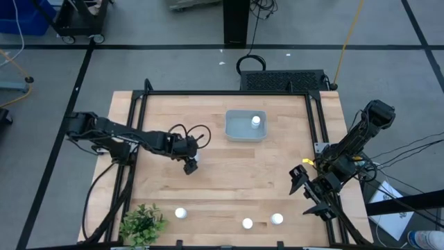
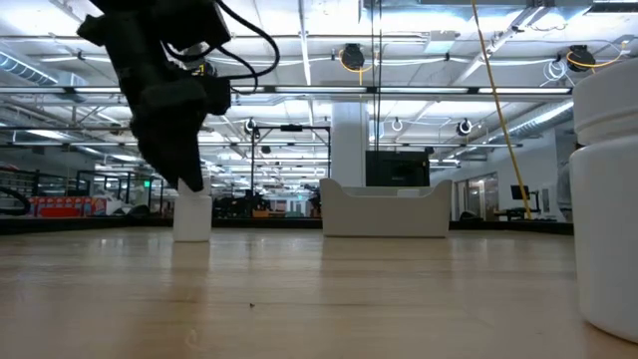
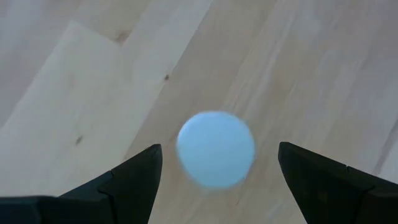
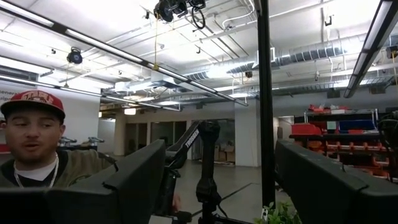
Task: Pick and place pill bottles into a basket
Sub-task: Put the white medicine bottle into the gray bin
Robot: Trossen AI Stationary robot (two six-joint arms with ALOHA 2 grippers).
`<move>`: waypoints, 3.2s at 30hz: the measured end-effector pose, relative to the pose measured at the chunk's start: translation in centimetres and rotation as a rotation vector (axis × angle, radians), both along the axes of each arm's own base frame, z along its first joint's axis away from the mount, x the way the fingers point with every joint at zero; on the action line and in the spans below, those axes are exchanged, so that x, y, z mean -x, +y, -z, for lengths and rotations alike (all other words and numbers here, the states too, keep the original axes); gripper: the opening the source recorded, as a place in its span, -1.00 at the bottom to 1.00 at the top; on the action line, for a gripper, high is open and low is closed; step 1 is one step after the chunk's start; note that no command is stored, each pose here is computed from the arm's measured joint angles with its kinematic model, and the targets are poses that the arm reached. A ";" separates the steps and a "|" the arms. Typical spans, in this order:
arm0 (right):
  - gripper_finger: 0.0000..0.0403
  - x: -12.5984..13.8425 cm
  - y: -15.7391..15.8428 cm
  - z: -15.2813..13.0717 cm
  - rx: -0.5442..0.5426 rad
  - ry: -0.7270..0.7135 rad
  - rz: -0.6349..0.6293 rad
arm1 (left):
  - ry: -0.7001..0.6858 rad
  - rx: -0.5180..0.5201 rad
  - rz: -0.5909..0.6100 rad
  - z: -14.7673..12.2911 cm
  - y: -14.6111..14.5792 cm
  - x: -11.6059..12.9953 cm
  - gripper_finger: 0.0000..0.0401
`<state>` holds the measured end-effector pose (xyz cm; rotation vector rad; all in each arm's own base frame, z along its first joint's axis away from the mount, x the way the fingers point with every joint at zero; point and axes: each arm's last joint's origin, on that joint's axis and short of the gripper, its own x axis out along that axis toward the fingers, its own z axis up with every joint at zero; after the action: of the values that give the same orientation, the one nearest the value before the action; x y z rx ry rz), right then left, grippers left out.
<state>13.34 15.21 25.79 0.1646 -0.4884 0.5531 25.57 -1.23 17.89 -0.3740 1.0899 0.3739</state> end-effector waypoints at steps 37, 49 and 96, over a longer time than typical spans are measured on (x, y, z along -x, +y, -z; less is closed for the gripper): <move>0.46 0.0 0.0 0.1 0.008 0.008 0.001 | -0.048 0.017 0.025 0.3 0.0 -0.9 -0.13; 0.46 0.0 0.1 0.1 0.011 0.010 0.000 | -0.089 0.029 0.029 0.2 0.1 -1.3 -0.16; 0.46 0.0 0.1 0.1 0.032 -0.004 0.011 | -0.744 -0.078 0.074 -20.6 11.8 -5.4 -0.12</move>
<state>13.38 15.27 25.64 0.1299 -0.4835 0.5505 30.93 10.60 38.53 -0.3594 0.3593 0.1804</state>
